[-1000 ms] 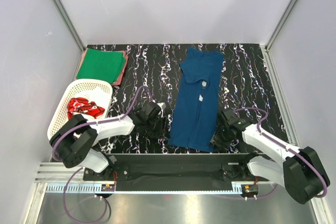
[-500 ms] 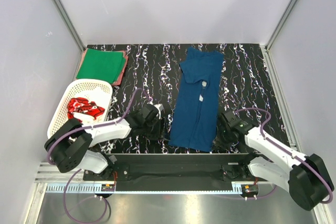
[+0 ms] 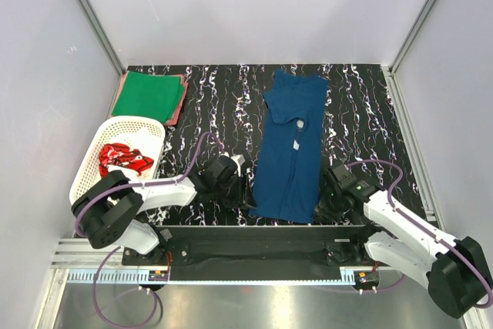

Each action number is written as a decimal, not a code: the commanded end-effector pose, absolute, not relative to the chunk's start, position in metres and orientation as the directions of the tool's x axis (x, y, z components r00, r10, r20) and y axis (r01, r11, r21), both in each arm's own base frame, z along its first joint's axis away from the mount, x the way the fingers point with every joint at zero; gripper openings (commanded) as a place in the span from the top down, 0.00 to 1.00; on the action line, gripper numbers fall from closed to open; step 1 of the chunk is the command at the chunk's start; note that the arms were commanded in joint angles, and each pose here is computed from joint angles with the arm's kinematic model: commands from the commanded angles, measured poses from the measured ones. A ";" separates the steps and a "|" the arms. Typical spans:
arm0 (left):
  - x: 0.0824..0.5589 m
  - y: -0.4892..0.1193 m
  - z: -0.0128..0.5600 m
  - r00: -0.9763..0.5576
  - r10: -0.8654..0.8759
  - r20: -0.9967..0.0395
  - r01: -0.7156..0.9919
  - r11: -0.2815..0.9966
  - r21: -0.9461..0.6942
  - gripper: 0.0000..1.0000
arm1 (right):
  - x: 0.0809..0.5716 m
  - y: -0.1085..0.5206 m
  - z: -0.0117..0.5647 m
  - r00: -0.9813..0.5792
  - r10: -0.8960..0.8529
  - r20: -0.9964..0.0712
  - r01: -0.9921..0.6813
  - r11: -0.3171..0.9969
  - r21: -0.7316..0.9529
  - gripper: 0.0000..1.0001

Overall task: Fold and stack the t-shirts
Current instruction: Fold the tshirt

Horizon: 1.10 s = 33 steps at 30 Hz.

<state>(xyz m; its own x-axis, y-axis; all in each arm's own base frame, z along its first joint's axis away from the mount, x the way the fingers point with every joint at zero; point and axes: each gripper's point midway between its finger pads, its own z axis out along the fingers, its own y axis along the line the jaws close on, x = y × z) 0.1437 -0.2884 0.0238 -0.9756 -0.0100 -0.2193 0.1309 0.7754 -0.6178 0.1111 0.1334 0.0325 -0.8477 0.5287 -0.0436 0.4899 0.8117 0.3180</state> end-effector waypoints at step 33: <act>0.123 -0.271 0.002 -0.978 -0.034 -0.205 0.082 0.842 -0.532 1.00 | 0.112 0.127 0.053 -0.833 0.543 -0.106 0.477 0.802 0.359 1.00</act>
<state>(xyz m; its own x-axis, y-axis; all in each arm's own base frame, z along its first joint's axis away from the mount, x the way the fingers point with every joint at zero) 0.1251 -0.2848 0.0152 -0.9796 -0.0532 -0.1938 0.0761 0.7945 -0.6025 0.1093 0.1302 0.0453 -0.8317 0.5502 -0.0749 0.4903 0.7909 0.3662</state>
